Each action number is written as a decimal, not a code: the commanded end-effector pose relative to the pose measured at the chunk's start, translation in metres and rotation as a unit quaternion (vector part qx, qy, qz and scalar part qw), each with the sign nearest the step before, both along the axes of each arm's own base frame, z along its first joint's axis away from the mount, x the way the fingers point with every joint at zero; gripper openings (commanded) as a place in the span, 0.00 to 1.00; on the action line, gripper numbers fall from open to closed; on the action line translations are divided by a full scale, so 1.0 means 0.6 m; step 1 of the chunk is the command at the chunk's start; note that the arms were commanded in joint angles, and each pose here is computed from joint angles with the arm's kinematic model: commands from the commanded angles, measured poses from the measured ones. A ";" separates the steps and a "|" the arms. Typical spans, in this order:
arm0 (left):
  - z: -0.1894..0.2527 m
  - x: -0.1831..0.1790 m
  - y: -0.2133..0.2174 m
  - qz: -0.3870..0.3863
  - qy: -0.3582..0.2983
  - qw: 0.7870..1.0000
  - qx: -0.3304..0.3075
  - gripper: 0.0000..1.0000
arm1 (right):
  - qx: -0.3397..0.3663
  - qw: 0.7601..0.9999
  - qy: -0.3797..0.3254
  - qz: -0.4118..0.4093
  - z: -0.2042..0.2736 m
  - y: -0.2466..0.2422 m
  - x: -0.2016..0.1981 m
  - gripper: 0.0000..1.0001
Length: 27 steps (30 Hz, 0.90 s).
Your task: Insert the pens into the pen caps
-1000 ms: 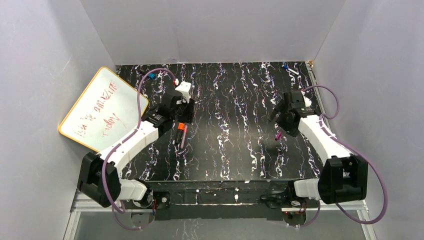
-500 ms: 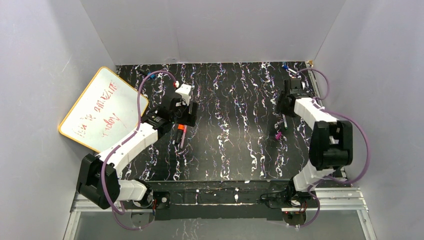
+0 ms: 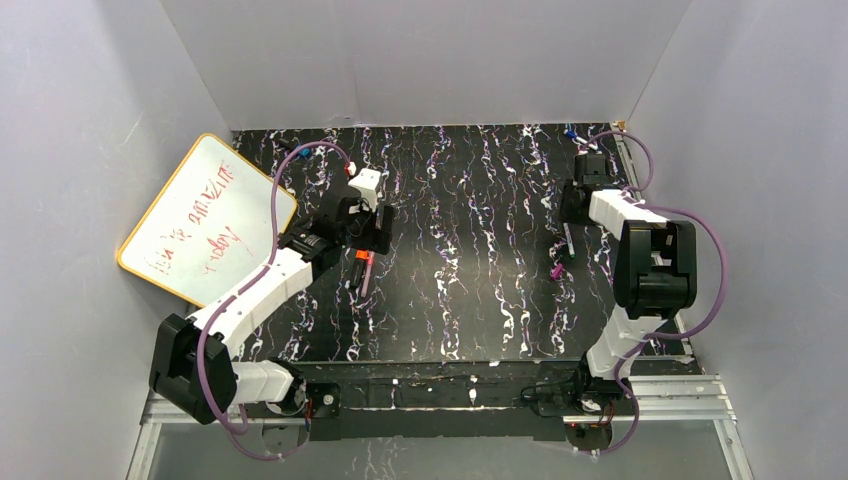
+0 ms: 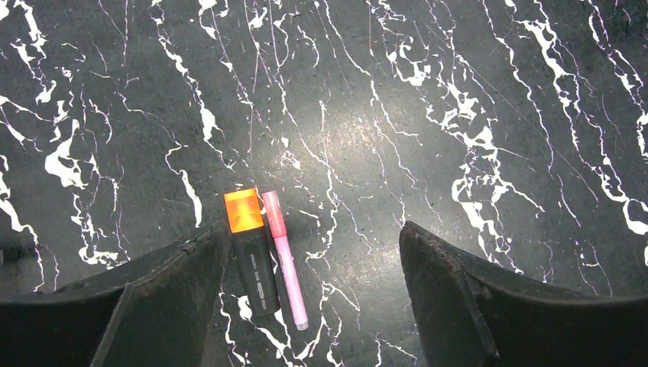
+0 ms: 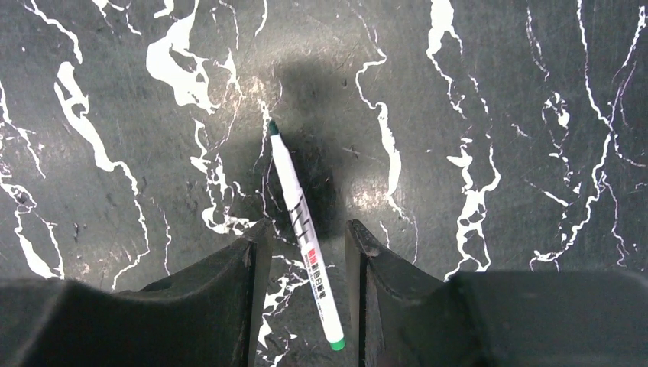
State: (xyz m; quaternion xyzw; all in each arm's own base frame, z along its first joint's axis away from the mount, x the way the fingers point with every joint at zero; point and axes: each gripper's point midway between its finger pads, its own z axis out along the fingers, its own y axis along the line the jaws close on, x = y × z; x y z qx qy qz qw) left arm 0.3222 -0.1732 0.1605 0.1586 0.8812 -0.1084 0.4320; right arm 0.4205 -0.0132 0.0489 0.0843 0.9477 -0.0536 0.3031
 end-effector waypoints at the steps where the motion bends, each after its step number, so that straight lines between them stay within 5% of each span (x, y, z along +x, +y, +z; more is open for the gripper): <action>1: 0.021 -0.001 0.006 0.002 -0.015 1.000 0.004 0.80 | 0.008 0.999 -0.036 0.013 0.017 0.001 0.038 0.47; 27: 0.030 0.004 0.000 0.004 -0.013 1.000 -0.004 0.80 | 0.037 0.999 -0.001 -0.002 -0.061 -0.009 -0.003 0.37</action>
